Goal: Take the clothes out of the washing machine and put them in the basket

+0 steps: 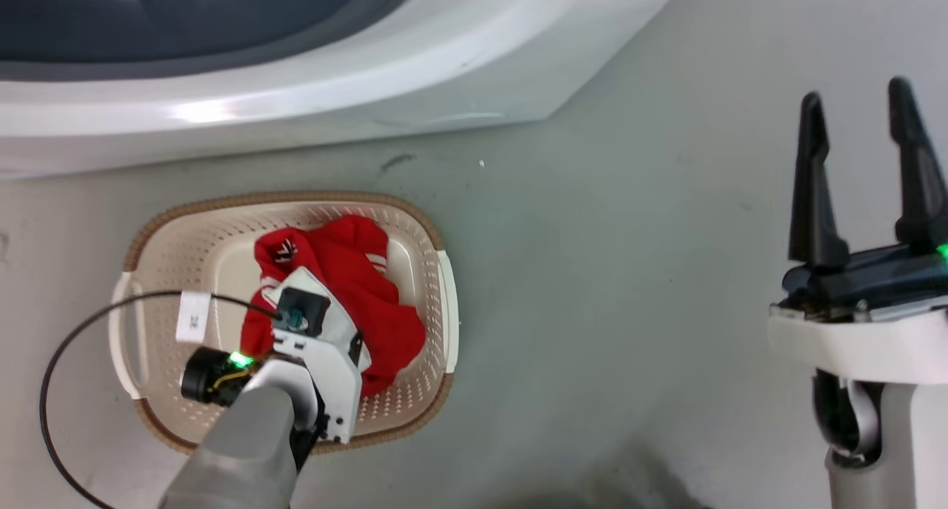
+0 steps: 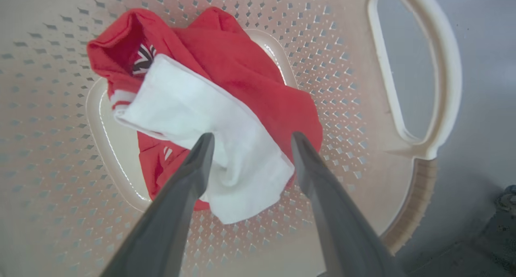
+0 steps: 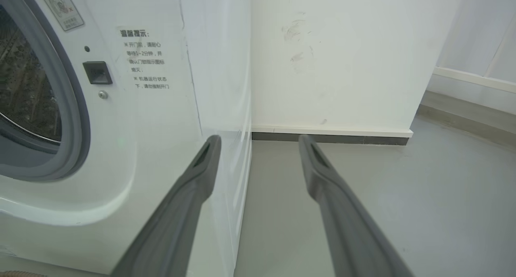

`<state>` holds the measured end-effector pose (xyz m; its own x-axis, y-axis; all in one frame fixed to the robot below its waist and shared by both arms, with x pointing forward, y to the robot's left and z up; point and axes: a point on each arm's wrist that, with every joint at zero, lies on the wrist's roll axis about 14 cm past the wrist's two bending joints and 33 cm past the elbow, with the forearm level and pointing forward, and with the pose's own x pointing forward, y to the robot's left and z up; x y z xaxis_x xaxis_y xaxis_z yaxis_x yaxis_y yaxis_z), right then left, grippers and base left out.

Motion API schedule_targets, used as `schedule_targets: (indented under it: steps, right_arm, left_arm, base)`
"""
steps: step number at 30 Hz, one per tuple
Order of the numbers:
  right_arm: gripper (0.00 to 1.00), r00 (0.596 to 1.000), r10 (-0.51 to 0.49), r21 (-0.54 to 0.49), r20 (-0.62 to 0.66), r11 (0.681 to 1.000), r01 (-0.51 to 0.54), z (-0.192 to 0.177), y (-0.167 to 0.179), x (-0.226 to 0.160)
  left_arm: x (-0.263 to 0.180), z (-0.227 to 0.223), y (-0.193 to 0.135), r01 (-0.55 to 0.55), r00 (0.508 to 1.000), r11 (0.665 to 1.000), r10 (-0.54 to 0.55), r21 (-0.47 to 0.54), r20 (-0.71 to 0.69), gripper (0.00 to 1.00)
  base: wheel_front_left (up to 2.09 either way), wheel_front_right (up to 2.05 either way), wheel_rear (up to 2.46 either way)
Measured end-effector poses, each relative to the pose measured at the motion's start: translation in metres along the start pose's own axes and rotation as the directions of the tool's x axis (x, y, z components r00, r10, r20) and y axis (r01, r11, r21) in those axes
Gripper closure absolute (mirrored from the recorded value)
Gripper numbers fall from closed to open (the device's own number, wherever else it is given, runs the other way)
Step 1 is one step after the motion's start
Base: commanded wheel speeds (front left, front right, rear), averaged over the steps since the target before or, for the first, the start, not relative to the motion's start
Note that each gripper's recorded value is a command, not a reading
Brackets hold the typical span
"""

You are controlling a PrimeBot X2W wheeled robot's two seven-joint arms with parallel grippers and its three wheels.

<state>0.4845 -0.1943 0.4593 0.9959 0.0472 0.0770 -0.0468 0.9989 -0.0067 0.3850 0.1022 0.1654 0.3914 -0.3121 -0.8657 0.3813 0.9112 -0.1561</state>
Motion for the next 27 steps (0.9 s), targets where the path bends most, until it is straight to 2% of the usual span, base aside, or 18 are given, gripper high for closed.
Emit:
schedule_targets:
  steps: [7,12,18,27]
  right_arm:
    - [0.0,0.999,0.026,0.014,0.033,1.0,-0.026,0.027,0.012,-0.018]
    - [0.0,0.998,0.035,0.018,0.055,0.999,-0.036,0.045,0.018,-0.034]
    - [0.0,0.995,0.06,0.025,0.079,0.998,-0.062,0.061,0.029,-0.05]
    - [0.0,0.99,0.09,0.033,0.111,0.995,-0.094,0.081,0.042,-0.075]
  left_arm:
    - [-0.038,0.021,0.0,-0.042,0.988,0.999,0.045,-0.024,0.146,0.0]
    - [-0.068,0.052,0.003,-0.091,0.95,0.993,0.111,-0.082,0.292,0.0]
    - [-0.114,0.084,0.01,-0.149,0.86,0.98,0.194,-0.132,0.471,0.0]
    - [-0.193,0.116,0.016,-0.221,0.667,0.952,0.306,-0.212,0.679,0.0]
  base:
    - [0.0,0.0,0.0]
    - [0.0,0.0,0.0]
    - [0.0,0.0,0.0]
    - [0.0,0.0,0.0]
